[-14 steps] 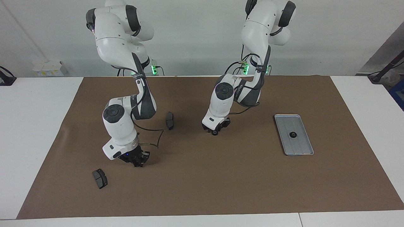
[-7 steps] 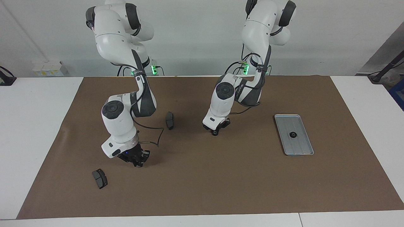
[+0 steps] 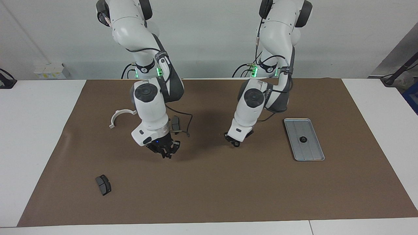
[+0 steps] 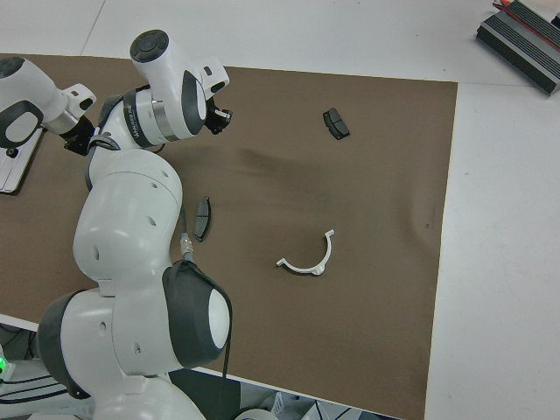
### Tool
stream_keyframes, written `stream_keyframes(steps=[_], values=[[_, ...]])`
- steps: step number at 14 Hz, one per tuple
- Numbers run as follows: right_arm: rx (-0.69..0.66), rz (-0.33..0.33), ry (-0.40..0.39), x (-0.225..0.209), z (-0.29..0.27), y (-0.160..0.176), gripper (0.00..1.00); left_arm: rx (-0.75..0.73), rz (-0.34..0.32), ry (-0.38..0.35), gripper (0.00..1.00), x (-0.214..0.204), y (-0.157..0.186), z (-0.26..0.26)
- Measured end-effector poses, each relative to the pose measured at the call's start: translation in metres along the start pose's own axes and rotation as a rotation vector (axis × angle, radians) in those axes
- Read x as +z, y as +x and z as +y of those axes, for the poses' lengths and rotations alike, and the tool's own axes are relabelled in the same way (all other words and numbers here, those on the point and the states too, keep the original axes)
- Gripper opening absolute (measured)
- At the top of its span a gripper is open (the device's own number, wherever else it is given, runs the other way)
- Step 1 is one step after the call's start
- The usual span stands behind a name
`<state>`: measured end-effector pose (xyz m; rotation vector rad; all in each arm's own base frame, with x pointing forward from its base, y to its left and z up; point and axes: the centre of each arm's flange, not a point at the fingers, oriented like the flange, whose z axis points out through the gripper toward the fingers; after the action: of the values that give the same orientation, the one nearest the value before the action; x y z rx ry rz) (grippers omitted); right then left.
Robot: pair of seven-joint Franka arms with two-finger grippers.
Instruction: Pick bearing gear from pile to tray
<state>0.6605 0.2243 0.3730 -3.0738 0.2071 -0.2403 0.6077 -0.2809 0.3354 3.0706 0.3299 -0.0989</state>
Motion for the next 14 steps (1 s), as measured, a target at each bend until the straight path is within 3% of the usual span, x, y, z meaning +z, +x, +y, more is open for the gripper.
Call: stream_keyframes(steps=[4, 8, 10, 14], values=[[0.055, -0.018, 0.02, 0.003, -0.092, -0.059, 0.23, 0.041, -0.057, 0.011, 0.31, -0.062, 0.066, -0.159], [0.06, -0.034, 0.035, 0.019, -0.161, -0.12, 0.23, 0.17, -0.146, -0.007, 0.31, -0.084, 0.07, -0.288], [0.053, -0.043, 0.033, 0.033, -0.174, -0.136, 0.23, 0.206, -0.18, -0.017, 0.31, -0.067, 0.06, -0.318], [0.035, -0.041, 0.043, 0.048, -0.181, -0.147, 0.23, 0.22, -0.189, -0.017, 0.31, -0.022, 0.04, -0.322]])
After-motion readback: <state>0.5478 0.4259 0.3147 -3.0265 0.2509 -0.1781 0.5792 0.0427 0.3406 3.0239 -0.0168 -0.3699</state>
